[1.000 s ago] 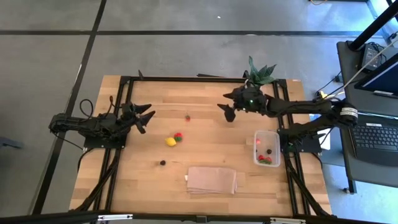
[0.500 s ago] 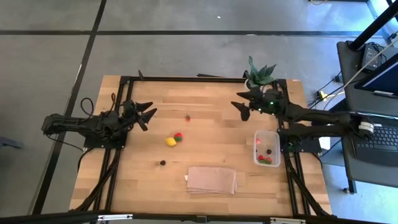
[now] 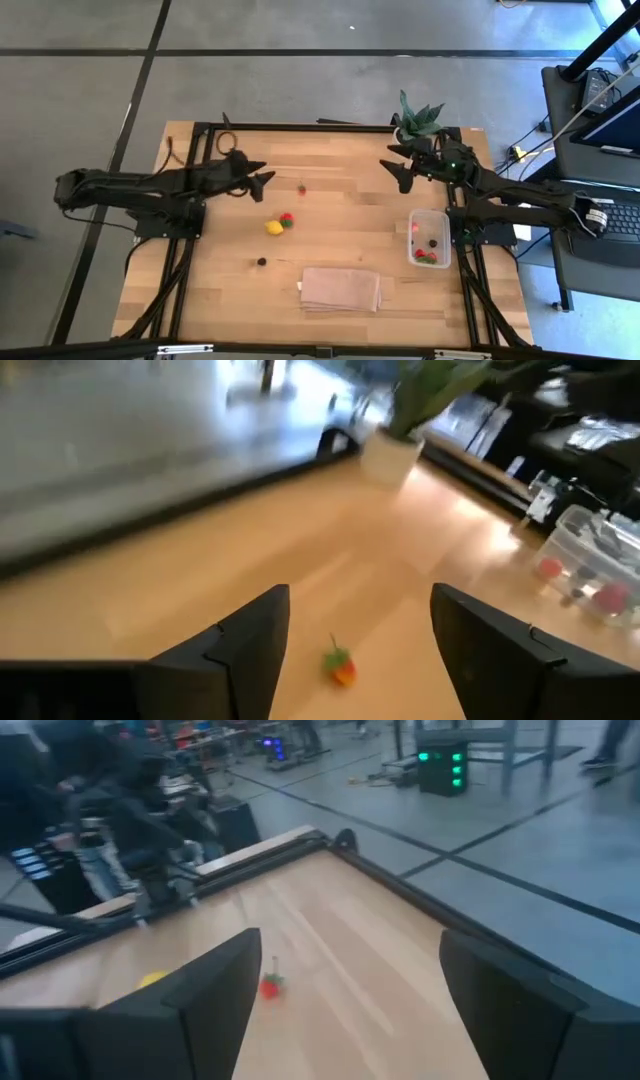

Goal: Pick and placing Produce into tupperware
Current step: Put the top red strawberry into the transparent bin

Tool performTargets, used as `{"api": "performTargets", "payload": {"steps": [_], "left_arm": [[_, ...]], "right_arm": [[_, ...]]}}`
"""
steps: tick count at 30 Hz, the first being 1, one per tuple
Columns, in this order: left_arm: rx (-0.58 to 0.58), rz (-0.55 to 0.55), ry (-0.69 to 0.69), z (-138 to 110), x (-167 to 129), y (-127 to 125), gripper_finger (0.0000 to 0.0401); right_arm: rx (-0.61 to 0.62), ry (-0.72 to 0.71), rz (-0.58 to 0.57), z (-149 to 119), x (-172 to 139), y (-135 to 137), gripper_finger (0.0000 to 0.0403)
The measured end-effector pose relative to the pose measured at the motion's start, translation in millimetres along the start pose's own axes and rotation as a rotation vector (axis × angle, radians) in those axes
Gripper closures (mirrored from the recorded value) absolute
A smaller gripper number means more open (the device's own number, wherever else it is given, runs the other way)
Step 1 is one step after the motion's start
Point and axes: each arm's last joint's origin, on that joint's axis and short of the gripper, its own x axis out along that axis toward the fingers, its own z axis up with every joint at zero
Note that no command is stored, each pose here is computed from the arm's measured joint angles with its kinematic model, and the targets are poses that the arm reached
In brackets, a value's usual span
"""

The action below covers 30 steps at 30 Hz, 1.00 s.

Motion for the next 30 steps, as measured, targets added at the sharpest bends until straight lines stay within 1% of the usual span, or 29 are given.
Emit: {"api": "performTargets", "payload": {"steps": [2, 4, 10, 13, 17, 20, 23, 26, 30], "left_arm": [[-0.041, 0.017, 0.073, 2, 11, -5, 0.0168], [-0.027, 0.048, 0.126, 2, 22, -10, 0.0168], [0.000, 0.107, 0.215, 10, 64, -34, 0.0168], [-0.066, 0.178, 0.290, 14, 82, -45, 0.0168], [-0.074, 0.294, 0.428, 13, 101, -53, 0.0168], [-0.093, 0.323, 0.504, 13, 114, -61, 0.0168], [-0.090, 0.349, 0.543, 8, 129, -66, 0.0168], [-0.082, 0.379, 0.582, -1, 141, -65, 0.0168], [-0.143, 0.382, 0.660, -13, 152, -61, 0.0168]], "right_arm": [[-0.002, 0.003, 0.021, 0, 0, 1, 0.0095], [-0.012, 0.007, 0.034, 0, 0, 1, 0.0095], [-0.016, 0.006, 0.034, 0, 0, 1, 0.0095], [-0.016, 0.006, 0.035, 0, 0, 1, 0.0095], [-0.016, 0.003, 0.059, 1, 0, 2, 0.0095], [-0.016, 0.002, 0.071, 1, 0, 2, 0.0095], [-0.017, -0.003, 0.073, 1, 0, 2, 0.0095], [-0.018, -0.012, 0.075, 4, 0, 3, 0.0095], [-0.020, -0.030, 0.078, 12, 0, 5, 0.0095]]}}
